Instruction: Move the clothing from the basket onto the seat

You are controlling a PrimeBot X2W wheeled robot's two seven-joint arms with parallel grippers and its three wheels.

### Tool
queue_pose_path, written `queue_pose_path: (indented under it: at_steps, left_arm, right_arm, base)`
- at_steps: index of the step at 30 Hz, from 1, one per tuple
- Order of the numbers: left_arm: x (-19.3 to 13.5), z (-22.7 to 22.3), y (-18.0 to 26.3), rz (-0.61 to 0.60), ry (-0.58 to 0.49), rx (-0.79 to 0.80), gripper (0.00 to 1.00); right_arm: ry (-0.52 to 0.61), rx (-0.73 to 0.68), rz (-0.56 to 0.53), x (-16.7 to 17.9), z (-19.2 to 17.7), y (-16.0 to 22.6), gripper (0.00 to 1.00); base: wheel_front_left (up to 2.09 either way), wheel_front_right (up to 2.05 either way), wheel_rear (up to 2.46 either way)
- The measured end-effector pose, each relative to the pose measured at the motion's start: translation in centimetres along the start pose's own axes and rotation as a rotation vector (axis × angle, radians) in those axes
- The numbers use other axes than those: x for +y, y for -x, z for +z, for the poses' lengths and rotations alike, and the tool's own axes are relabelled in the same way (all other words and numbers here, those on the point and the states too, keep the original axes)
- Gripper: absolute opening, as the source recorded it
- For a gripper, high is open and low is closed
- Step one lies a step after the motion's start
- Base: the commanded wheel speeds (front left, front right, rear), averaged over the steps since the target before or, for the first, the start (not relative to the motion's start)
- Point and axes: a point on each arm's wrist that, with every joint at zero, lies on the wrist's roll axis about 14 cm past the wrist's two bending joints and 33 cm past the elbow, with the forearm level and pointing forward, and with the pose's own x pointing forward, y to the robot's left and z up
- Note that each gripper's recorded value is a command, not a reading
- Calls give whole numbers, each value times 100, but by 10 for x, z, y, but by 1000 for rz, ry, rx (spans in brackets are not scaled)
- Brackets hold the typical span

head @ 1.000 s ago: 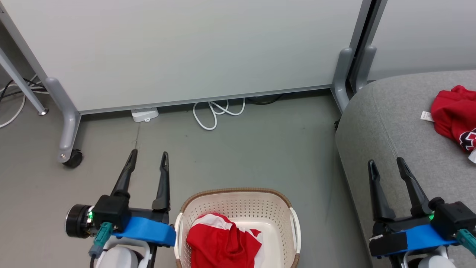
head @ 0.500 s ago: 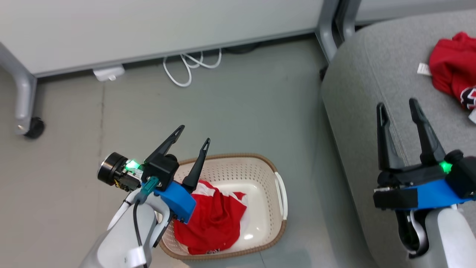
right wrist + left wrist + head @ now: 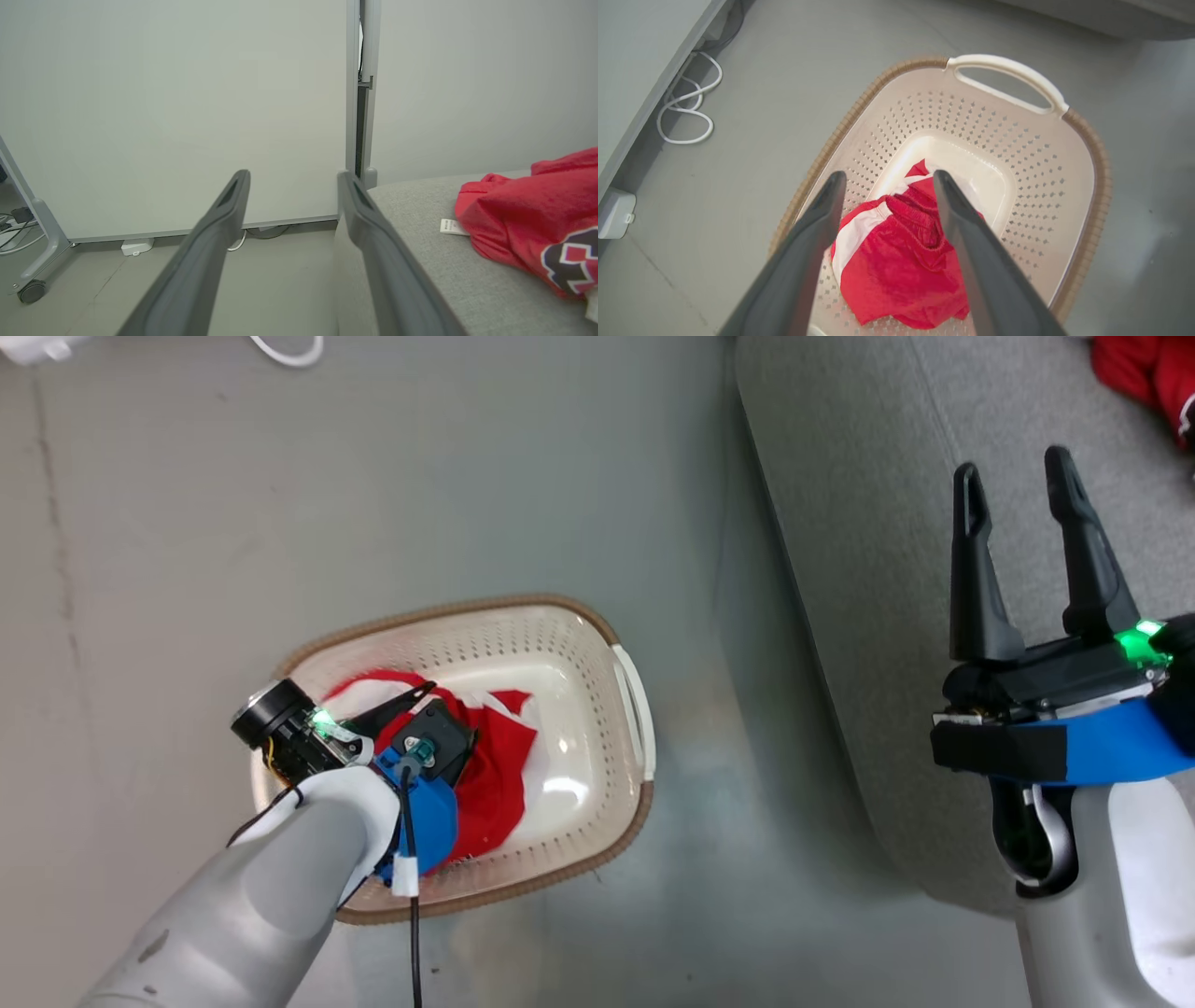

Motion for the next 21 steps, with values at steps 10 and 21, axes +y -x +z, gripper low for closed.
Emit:
queue_pose_path:
  at_steps: [10, 21]
  left_arm:
    - [-16, -89, -54, -194, -104, 334, 100]
    - [-47, -161, -81, -335, -202, 515, 100]
  right_arm:
    - [31, 87, -33, -20, -57, -15, 100]
    - [55, 183, -45, -31, -113, -13, 100]
  base:
    - [0, 0, 0]
    - [0, 0, 0]
